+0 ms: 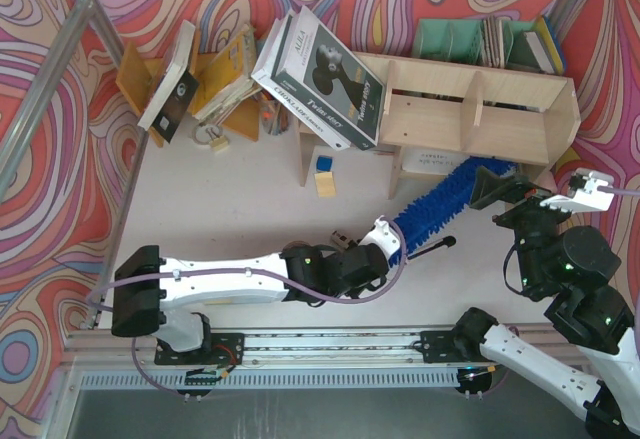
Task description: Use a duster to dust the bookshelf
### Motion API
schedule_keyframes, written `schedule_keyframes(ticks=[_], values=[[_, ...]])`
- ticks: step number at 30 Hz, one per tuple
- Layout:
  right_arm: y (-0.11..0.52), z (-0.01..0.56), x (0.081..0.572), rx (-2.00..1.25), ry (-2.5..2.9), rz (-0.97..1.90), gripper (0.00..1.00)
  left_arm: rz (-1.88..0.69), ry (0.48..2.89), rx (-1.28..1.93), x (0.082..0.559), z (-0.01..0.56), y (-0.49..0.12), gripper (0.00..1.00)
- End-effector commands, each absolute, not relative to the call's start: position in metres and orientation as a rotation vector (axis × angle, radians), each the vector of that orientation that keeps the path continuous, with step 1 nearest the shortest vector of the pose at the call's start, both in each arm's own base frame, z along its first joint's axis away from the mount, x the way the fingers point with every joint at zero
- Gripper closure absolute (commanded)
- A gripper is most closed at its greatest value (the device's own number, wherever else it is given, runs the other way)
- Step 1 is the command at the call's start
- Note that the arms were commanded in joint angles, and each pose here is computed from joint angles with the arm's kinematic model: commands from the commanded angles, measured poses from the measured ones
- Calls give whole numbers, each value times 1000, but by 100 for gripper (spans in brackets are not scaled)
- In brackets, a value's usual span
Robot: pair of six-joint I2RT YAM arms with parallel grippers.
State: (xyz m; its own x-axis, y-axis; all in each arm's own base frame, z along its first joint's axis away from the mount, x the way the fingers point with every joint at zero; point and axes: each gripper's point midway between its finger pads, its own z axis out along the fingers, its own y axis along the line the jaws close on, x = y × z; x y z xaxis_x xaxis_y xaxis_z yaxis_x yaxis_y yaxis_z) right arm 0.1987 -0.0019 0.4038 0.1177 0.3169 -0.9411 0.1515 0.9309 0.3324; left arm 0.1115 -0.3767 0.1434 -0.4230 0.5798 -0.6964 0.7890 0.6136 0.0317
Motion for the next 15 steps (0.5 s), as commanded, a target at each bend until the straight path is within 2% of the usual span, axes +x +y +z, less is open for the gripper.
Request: schedule_keyframes(ticks=[1,15], values=[[-4,405,196,404,1450,135,1,-398,2139,983,122,144,-377,100],[-5,405,195,408,1452,134,1,-420,2202,1193,97,111,-408,100]])
